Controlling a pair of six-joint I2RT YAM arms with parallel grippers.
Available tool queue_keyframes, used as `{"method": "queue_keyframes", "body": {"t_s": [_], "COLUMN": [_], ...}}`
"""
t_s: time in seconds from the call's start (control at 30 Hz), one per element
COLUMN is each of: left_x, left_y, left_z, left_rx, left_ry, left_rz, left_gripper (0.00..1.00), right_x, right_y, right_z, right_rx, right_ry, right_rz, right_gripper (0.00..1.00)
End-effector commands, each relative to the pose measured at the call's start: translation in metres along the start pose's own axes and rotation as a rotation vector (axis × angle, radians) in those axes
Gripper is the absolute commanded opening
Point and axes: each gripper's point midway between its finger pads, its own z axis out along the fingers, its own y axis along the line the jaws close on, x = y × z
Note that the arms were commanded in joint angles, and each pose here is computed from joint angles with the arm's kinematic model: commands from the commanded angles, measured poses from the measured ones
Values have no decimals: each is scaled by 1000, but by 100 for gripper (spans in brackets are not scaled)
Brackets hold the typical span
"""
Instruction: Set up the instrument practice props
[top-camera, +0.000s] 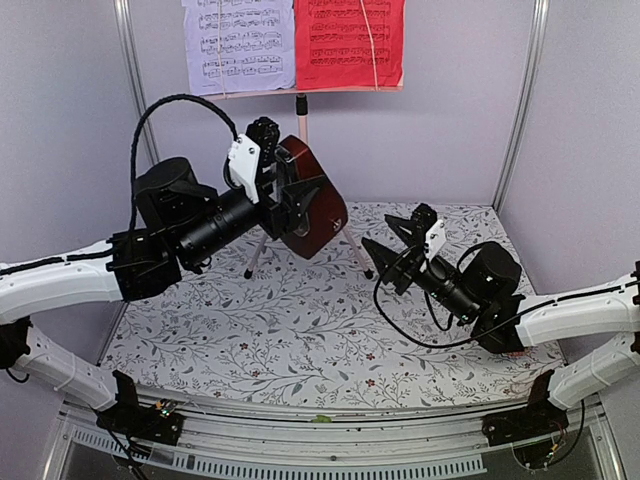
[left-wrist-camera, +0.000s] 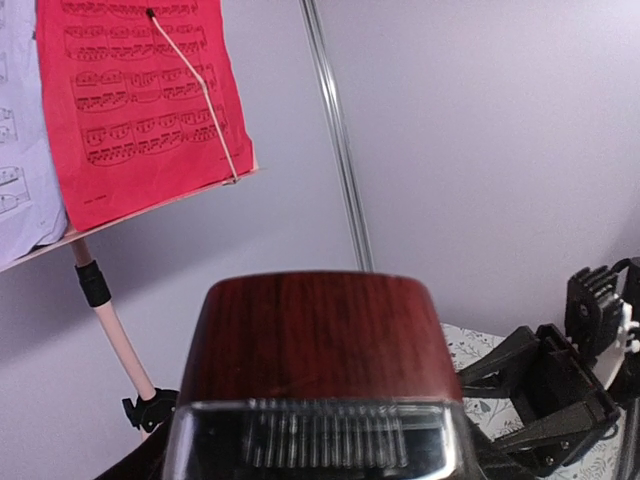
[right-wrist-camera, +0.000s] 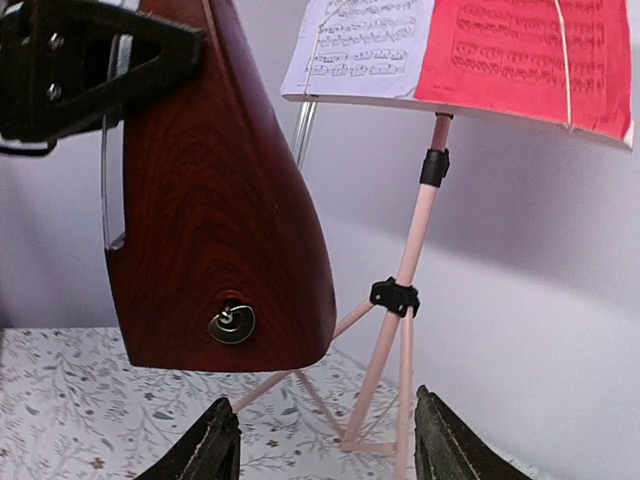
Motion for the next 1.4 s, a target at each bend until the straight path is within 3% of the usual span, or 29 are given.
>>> {"method": "queue_keyframes", "body": {"t_s": [0.0,0.17,0.53,1.0,1.37], "left_x": [-46,-54,-77,-93,-84], "left_y": [-3,-14,-43,-63,-70], "left_z": [-4,-6,3,12,14], "left_rx": [53,25,2,49,71], "left_ry": [-18,21,14,-14,4], "left_rz": [49,161,331,325,290], "left_gripper": [0,0,0,0,0], "right_x": [-39,-45,-49,-45,-66], "right_y": [-5,6,23,24,22], "right_z": [-6,-9,-13,-11,-18], "right_rx": [125,183,274,314,423], "right_ry": [-201,-257,-321,-311,-373], "right_rz": [-500,-781,-1150,-1255,-1266], "right_gripper": [60,60,59,59,55]}}
